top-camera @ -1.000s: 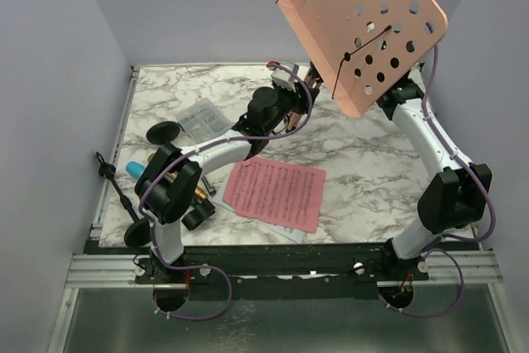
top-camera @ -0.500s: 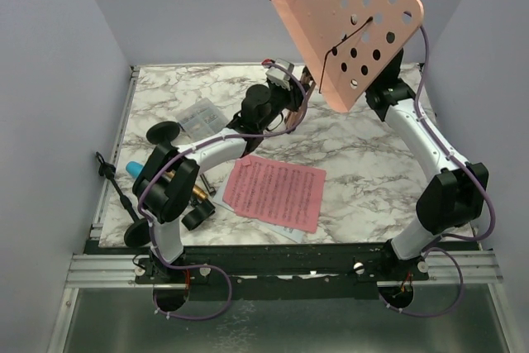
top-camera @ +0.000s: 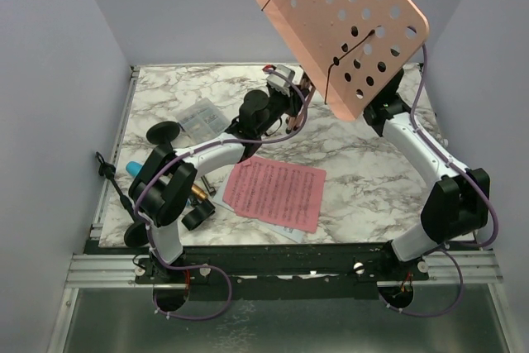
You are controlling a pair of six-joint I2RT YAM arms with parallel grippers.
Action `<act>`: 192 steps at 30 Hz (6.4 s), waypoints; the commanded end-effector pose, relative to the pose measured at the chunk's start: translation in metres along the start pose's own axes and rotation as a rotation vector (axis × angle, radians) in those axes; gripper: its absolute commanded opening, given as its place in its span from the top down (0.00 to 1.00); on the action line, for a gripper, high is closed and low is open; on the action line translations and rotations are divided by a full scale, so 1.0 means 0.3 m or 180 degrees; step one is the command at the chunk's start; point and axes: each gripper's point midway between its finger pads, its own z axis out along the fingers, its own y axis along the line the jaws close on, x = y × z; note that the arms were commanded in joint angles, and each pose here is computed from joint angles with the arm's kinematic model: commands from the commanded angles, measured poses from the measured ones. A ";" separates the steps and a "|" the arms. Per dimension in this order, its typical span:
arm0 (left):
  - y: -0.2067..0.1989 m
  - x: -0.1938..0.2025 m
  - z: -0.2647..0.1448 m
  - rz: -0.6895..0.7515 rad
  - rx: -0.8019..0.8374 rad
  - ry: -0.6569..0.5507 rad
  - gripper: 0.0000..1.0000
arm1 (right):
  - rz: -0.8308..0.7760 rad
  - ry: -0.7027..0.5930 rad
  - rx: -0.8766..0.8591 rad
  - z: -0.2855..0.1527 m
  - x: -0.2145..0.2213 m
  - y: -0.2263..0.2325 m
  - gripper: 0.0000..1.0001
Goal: Set up the instrument practice props
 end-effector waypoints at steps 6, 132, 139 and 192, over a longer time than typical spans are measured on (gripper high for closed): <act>-0.078 0.119 -0.040 -0.0084 0.0211 0.0406 1.00 | -0.0279 -0.0841 -0.0441 -0.018 -0.205 0.137 0.36; -0.441 0.576 0.021 -0.2592 -0.0503 0.1404 1.00 | -0.1259 -0.1036 -0.0634 -0.393 -0.396 -0.202 1.00; -0.406 0.691 -0.046 -0.2605 -0.0446 0.1646 1.00 | -0.1110 -0.0889 -0.0811 -0.388 -0.306 -0.209 1.00; -0.376 0.836 -0.107 -0.2846 -0.0373 0.2048 1.00 | 0.3047 -0.0139 0.1011 -0.654 0.286 -0.369 0.50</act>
